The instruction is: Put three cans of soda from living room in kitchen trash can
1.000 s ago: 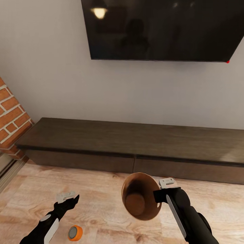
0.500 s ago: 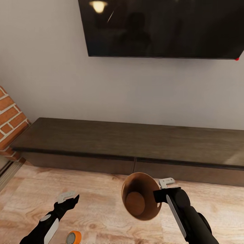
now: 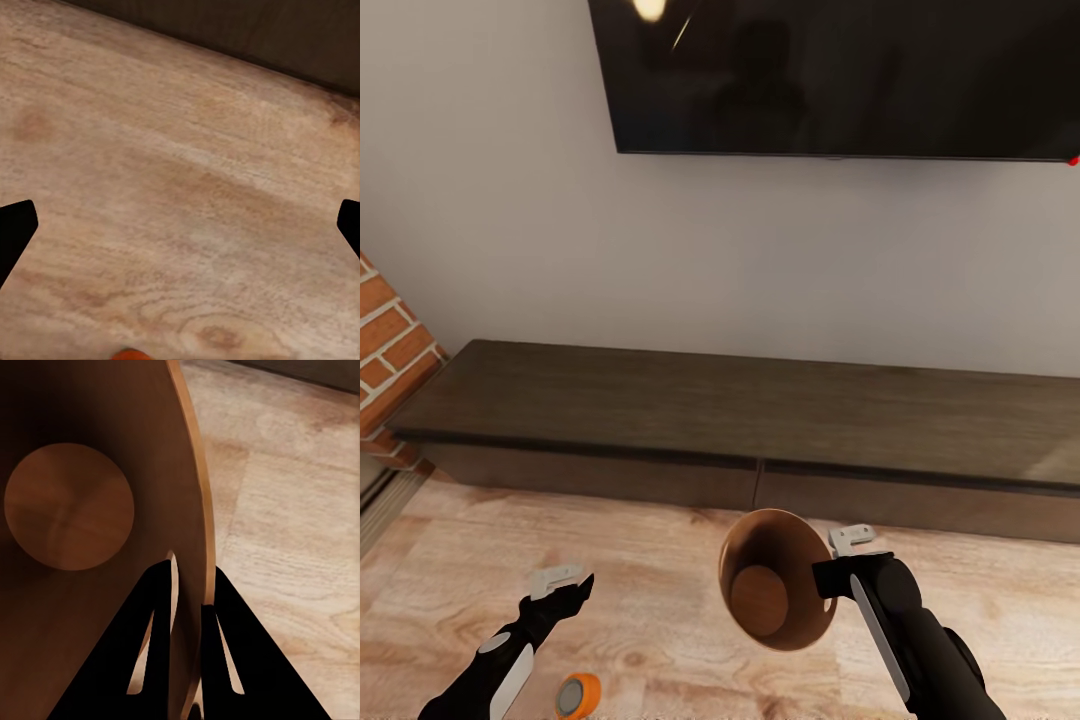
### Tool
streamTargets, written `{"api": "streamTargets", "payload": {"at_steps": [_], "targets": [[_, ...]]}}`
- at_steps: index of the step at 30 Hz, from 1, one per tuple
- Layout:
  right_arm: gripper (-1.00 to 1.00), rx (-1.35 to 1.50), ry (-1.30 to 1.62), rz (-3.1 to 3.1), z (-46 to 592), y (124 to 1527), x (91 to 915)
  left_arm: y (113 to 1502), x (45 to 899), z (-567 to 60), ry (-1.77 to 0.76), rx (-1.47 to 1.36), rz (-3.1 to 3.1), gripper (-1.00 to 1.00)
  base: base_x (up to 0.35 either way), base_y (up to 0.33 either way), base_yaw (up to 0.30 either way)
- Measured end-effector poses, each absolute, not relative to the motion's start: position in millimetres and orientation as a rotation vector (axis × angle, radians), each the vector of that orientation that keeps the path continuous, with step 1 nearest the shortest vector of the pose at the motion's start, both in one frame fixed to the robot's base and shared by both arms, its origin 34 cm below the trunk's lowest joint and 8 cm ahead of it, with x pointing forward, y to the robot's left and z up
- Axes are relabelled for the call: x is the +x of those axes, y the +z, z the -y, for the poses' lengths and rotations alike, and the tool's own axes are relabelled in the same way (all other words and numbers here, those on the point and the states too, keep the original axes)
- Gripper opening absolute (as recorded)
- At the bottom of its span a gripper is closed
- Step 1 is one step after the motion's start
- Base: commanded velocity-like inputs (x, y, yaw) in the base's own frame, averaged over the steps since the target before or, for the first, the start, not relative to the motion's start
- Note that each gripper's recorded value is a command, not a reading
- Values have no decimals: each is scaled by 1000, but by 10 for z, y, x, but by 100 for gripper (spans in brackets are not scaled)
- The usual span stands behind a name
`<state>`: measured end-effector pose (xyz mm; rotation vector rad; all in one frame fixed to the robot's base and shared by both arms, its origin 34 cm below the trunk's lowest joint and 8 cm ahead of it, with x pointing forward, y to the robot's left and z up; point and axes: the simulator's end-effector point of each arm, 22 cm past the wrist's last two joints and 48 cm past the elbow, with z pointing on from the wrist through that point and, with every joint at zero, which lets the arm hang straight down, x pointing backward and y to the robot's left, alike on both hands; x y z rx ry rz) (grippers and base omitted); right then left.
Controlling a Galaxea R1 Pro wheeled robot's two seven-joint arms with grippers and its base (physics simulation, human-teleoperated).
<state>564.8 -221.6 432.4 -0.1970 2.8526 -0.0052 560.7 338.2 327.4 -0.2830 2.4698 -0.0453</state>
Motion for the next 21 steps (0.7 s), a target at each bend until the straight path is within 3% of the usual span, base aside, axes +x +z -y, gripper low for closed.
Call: {"api": "streamTargets", "payload": {"at_steps": [21], "targets": [[-100, -199, -3, -2887, 2218, 4170, 5566, 3155, 5550, -3391, -40, -283, -2494, 100, 0, 0, 0]]}}
